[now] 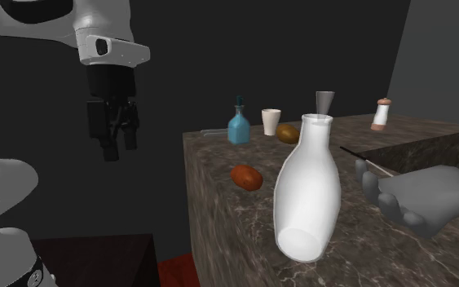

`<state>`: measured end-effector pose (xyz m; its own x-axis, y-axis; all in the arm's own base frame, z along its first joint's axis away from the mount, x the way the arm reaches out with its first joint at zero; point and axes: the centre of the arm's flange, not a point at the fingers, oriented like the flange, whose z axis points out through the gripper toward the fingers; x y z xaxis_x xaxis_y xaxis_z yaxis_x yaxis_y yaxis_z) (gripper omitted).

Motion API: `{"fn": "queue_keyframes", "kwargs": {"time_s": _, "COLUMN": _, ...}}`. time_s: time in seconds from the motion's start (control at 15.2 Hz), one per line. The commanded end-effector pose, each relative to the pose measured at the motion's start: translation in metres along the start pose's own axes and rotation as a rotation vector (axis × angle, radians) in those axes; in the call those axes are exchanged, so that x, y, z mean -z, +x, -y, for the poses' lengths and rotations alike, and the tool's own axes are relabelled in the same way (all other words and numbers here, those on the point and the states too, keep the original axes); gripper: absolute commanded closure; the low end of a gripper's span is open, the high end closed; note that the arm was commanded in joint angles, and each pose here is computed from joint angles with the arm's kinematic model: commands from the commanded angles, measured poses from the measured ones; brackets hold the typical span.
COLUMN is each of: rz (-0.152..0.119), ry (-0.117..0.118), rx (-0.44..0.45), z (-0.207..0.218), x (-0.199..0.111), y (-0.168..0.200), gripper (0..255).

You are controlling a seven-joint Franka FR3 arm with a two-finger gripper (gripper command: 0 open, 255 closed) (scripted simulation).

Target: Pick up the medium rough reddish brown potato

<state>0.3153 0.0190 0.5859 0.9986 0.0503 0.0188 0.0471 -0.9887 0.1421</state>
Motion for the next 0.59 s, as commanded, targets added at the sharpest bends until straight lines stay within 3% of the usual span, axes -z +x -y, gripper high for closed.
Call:
{"fn": "queue_keyframes", "kwargs": {"time_s": 0.0, "rz": 0.0, "ry": 0.0, "rx": 0.0, "z": 0.0, "x": 0.0, "y": 0.0, "gripper": 0}}
{"fn": "queue_keyframes", "kwargs": {"time_s": 0.53, "rz": 0.055, "ry": 0.078, "rx": -0.411, "z": 0.058, "x": -0.022, "y": 0.079, "gripper": 0}}
